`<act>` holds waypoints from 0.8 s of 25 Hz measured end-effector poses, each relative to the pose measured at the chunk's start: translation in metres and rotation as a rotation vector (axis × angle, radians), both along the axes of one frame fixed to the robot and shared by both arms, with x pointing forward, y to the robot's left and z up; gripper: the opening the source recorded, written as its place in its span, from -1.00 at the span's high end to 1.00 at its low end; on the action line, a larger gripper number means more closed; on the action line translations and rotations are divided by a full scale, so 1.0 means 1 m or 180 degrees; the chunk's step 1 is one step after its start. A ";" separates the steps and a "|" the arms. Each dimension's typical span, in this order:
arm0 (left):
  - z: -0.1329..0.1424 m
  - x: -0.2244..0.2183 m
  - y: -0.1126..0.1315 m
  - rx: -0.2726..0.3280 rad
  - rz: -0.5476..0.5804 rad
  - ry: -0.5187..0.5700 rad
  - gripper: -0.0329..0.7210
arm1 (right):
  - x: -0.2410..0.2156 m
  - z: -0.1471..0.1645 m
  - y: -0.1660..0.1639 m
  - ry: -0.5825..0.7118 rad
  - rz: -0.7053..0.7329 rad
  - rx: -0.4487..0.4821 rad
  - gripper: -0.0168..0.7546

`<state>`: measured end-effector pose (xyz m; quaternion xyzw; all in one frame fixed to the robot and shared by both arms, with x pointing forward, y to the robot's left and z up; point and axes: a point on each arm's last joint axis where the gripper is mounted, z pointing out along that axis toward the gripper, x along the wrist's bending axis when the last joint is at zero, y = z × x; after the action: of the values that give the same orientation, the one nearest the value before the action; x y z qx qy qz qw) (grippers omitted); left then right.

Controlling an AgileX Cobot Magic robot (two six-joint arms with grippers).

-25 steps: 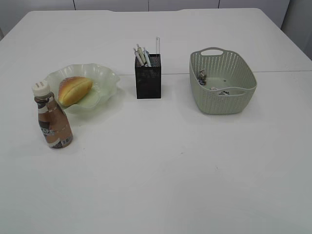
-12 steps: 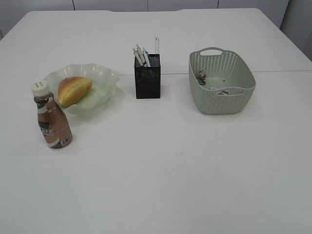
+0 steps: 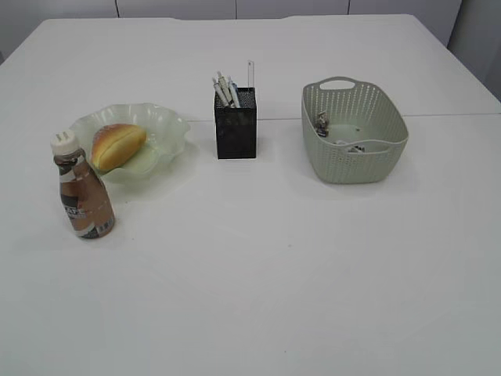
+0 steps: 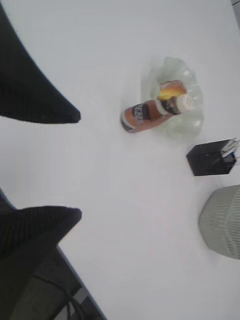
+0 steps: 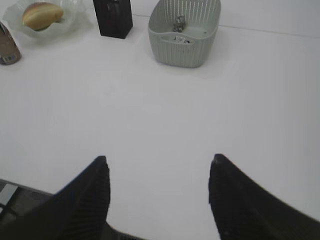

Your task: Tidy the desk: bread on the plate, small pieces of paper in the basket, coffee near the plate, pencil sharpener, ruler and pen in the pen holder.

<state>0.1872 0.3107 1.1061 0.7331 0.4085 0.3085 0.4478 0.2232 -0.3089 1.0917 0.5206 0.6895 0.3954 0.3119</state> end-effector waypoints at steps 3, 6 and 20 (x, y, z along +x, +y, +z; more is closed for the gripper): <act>-0.024 0.015 -0.006 0.0142 -0.0029 0.0277 -0.05 | -0.018 -0.008 -0.006 -0.0052 0.0016 -0.0015 -0.31; -0.051 0.028 -0.012 0.0249 -0.0072 0.0576 0.02 | -0.023 -0.010 -0.007 -0.0094 0.0020 -0.0001 -0.31; -0.056 0.041 -0.015 0.0069 0.0036 0.0393 0.09 | 0.004 -0.052 0.007 0.0204 0.0175 -0.0027 -0.31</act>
<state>0.2284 0.2956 1.0498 0.7532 0.4362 0.2696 0.4120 0.2272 -0.3023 1.0402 0.5126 0.7148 0.3840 0.2809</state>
